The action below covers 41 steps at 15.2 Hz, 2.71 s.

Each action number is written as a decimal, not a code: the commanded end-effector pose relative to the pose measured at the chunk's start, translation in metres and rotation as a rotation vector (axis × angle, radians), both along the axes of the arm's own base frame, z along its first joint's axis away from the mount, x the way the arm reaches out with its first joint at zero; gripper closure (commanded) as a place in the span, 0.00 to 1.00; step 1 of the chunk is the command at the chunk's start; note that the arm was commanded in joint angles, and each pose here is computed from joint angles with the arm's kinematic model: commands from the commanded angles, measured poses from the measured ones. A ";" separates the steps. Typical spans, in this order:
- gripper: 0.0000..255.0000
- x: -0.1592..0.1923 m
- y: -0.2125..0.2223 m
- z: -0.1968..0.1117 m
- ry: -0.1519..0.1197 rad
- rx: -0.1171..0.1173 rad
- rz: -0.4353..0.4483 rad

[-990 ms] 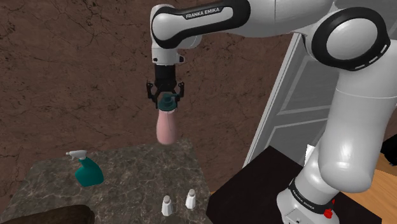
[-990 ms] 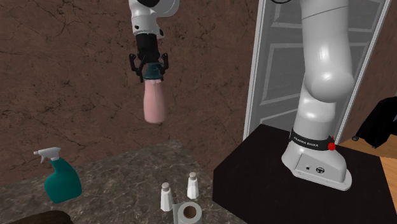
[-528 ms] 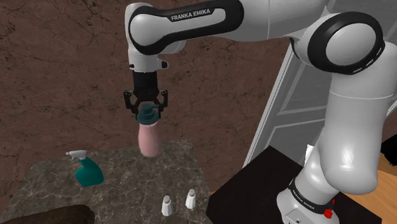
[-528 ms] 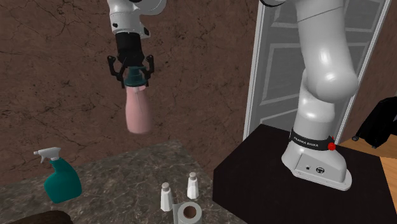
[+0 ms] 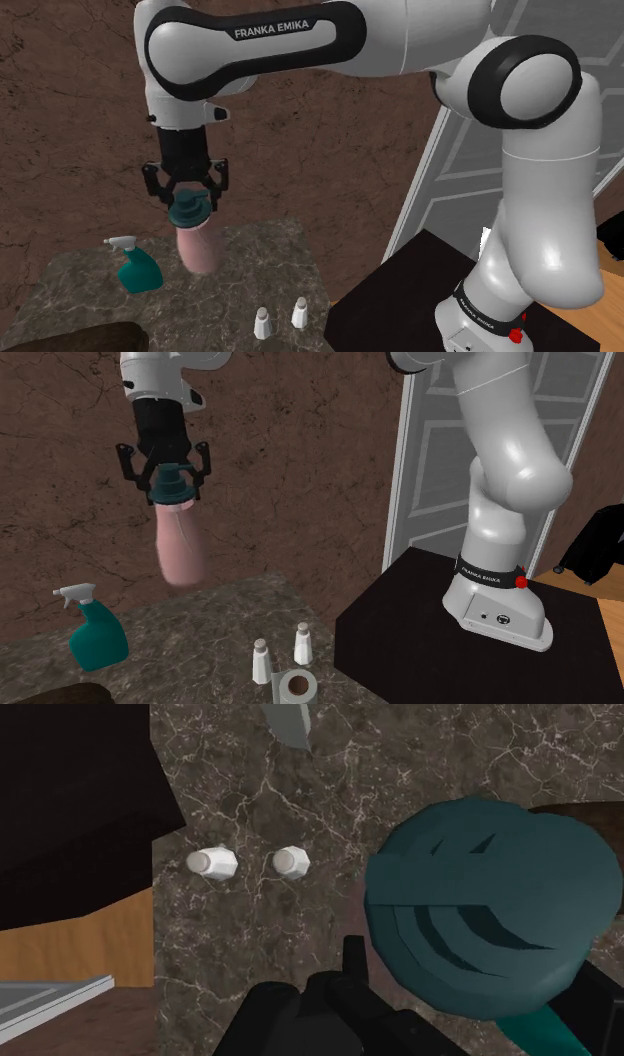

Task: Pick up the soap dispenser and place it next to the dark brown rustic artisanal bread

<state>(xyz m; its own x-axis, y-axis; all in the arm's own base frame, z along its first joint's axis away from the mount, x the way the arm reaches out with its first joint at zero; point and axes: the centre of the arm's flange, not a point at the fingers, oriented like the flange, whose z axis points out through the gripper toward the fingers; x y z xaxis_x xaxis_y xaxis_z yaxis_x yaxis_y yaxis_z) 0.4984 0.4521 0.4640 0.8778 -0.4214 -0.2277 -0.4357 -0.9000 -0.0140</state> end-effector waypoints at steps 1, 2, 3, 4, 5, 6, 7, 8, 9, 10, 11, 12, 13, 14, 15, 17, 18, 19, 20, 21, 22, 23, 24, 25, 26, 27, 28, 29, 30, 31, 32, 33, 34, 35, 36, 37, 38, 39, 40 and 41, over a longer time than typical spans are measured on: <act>1.00 -0.005 0.025 0.000 -0.001 0.000 -0.002; 1.00 -0.009 0.038 0.000 -0.001 0.000 -0.002; 1.00 -0.013 0.050 0.000 -0.001 0.000 -0.002; 1.00 -0.016 0.063 0.000 -0.001 0.000 -0.002; 1.00 -0.020 0.076 0.001 -0.001 0.000 -0.002; 1.00 -0.024 0.088 0.001 -0.001 0.000 -0.002; 1.00 -0.028 0.101 0.001 -0.001 0.000 -0.002; 1.00 -0.032 0.113 0.001 -0.001 0.000 -0.002; 1.00 -0.034 0.120 0.001 -0.001 0.000 -0.002; 1.00 -0.034 0.120 -0.005 -0.001 0.000 -0.002; 1.00 -0.035 0.120 -0.010 -0.001 0.000 -0.002; 1.00 -0.035 0.120 -0.015 -0.001 0.000 -0.002; 1.00 -0.034 0.120 -0.020 -0.001 0.000 -0.002; 1.00 -0.034 0.120 -0.026 -0.001 0.000 -0.002; 1.00 -0.034 0.120 -0.031 -0.001 0.000 -0.002; 1.00 -0.034 0.120 -0.041 -0.001 0.000 -0.002; 1.00 -0.034 0.120 -0.047 -0.001 0.000 -0.002; 1.00 -0.034 0.120 -0.052 -0.001 0.000 -0.002; 1.00 -0.034 0.120 -0.057 -0.001 0.000 -0.002; 1.00 -0.034 0.120 -0.063 -0.001 0.000 -0.002; 1.00 -0.034 0.120 -0.068 -0.001 0.000 -0.002; 1.00 -0.034 0.120 -0.073 -0.001 0.000 -0.002; 1.00 -0.034 0.120 -0.078 -0.001 0.000 -0.002; 1.00 -0.034 0.120 -0.084 -0.001 0.000 -0.002; 1.00 -0.034 0.120 -0.089 -0.001 0.000 -0.002; 1.00 -0.034 0.120 -0.094 -0.001 0.000 -0.002; 1.00 -0.034 0.120 -0.100 -0.001 0.000 -0.002; 1.00 -0.034 0.120 -0.105 -0.001 0.000 -0.002; 1.00 -0.034 0.120 -0.110 -0.001 0.000 -0.002; 1.00 -0.034 0.120 -0.115 -0.001 0.000 -0.002; 1.00 -0.034 0.120 -0.121 -0.001 0.000 -0.002; 1.00 -0.034 0.120 -0.126 -0.001 0.000 -0.002; 1.00 -0.034 0.120 -0.131 -0.001 0.000 -0.002; 1.00 -0.034 0.120 -0.137 -0.001 0.000 -0.002; 1.00 -0.035 0.120 -0.142 -0.001 0.000 -0.002; 1.00 -0.034 0.120 -0.147 -0.001 0.000 -0.002; 1.00 -0.035 0.120 -0.152 -0.001 0.000 -0.002; 1.00 -0.034 0.120 -0.158 -0.001 0.000 -0.002; 1.00 -0.034 0.120 -0.163 -0.001 0.000 -0.002; 1.00 -0.035 0.120 -0.168 -0.001 0.000 -0.002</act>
<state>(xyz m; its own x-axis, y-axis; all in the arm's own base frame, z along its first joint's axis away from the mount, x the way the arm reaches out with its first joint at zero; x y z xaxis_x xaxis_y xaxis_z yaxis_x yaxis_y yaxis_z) 0.4641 0.5726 0.3009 0.8771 -0.4231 -0.2274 -0.4373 -0.8992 -0.0134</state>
